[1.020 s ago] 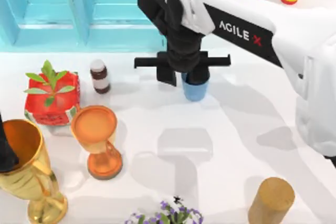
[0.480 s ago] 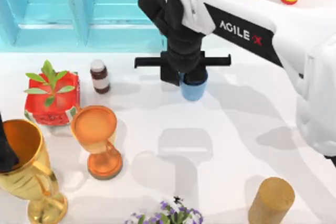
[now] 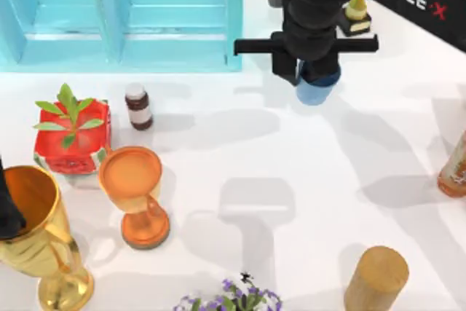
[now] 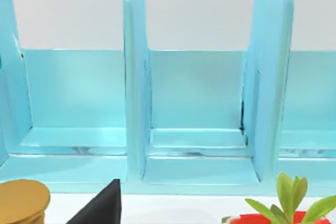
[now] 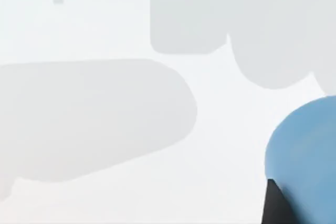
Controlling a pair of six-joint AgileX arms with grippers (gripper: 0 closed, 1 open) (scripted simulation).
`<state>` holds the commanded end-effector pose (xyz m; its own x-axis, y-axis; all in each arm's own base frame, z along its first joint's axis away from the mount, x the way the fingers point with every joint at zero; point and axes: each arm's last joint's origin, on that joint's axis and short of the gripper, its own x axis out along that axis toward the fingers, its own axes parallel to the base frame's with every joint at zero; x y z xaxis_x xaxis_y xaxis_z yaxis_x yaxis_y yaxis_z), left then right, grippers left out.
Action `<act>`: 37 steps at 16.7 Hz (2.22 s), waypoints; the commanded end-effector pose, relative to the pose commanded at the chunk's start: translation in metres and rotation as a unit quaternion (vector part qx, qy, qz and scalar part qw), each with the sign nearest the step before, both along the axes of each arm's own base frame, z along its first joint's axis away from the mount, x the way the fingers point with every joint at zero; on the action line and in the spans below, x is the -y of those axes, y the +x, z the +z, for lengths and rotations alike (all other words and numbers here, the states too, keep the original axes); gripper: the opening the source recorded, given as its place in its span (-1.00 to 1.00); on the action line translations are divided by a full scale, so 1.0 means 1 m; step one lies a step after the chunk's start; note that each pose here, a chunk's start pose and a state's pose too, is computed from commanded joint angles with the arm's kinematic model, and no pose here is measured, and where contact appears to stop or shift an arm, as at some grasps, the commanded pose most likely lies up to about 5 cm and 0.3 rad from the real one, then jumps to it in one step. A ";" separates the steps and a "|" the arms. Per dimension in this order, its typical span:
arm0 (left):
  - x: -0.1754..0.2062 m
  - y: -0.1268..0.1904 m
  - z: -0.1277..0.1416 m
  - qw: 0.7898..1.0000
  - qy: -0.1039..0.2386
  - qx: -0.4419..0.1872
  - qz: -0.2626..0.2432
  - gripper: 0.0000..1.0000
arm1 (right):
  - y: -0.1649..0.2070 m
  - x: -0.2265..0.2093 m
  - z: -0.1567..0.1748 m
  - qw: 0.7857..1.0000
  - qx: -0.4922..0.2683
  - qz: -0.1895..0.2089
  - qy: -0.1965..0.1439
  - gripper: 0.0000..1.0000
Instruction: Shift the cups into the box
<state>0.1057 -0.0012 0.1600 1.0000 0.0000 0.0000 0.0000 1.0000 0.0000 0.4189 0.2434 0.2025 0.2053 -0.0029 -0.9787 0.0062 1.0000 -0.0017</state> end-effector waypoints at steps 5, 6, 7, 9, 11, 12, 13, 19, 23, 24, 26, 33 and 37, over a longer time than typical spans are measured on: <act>0.000 0.000 0.000 1.000 0.000 0.000 0.000 1.00 | -0.005 0.036 0.032 1.000 -0.003 0.000 0.001 -1.00; 0.000 0.000 0.000 1.000 0.000 0.000 0.000 1.00 | -0.005 0.036 0.032 1.000 -0.003 0.000 0.001 -1.00; 0.000 0.000 0.000 1.000 0.000 0.000 0.000 1.00 | -0.005 0.036 0.032 1.000 -0.003 0.000 0.001 -1.00; 0.000 0.000 0.000 1.000 0.000 0.000 0.000 1.00 | -0.005 0.035 0.032 1.000 -0.001 0.001 0.001 -1.00; 0.000 0.000 0.000 1.000 0.000 0.000 0.000 1.00 | -0.003 0.051 0.035 1.000 -0.006 0.001 -0.003 -1.00; 0.000 0.000 0.000 1.000 0.000 0.000 0.000 1.00 | -0.001 0.066 0.038 1.000 -0.011 0.000 -0.007 -1.00; 0.000 0.000 0.000 1.000 0.000 0.000 0.000 1.00 | 0.000 0.086 0.041 1.000 -0.017 -0.001 -0.012 -1.00; 0.000 0.000 0.000 1.000 0.000 0.000 0.000 1.00 | -0.032 0.267 0.063 0.997 -0.075 -0.004 -0.033 -1.00; 0.000 0.000 0.000 1.000 0.000 0.000 0.000 1.00 | -0.085 0.336 0.073 0.995 -0.100 -0.003 -0.025 -1.00; 0.000 0.000 0.000 1.000 0.000 0.000 0.000 1.00 | -0.093 0.343 0.074 0.995 -0.102 -0.002 -0.023 -1.00; 0.000 0.000 0.000 1.000 0.000 0.000 0.000 1.00 | -0.101 0.349 0.075 0.994 -0.103 -0.002 -0.021 -1.00; 0.000 0.000 0.000 1.000 0.000 0.000 0.000 1.00 | -0.098 0.351 0.060 0.995 -0.099 0.000 -0.025 -1.00; 0.000 0.000 0.000 1.000 0.000 0.000 0.000 1.00 | -0.100 0.358 0.023 0.995 -0.102 -0.002 -0.023 -1.00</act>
<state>0.1057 -0.0012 0.1600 1.0000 0.0000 0.0000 0.0000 1.0000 0.0000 0.3193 -0.1146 0.2254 0.0031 -0.0485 -0.9988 0.0056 0.9988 -0.0485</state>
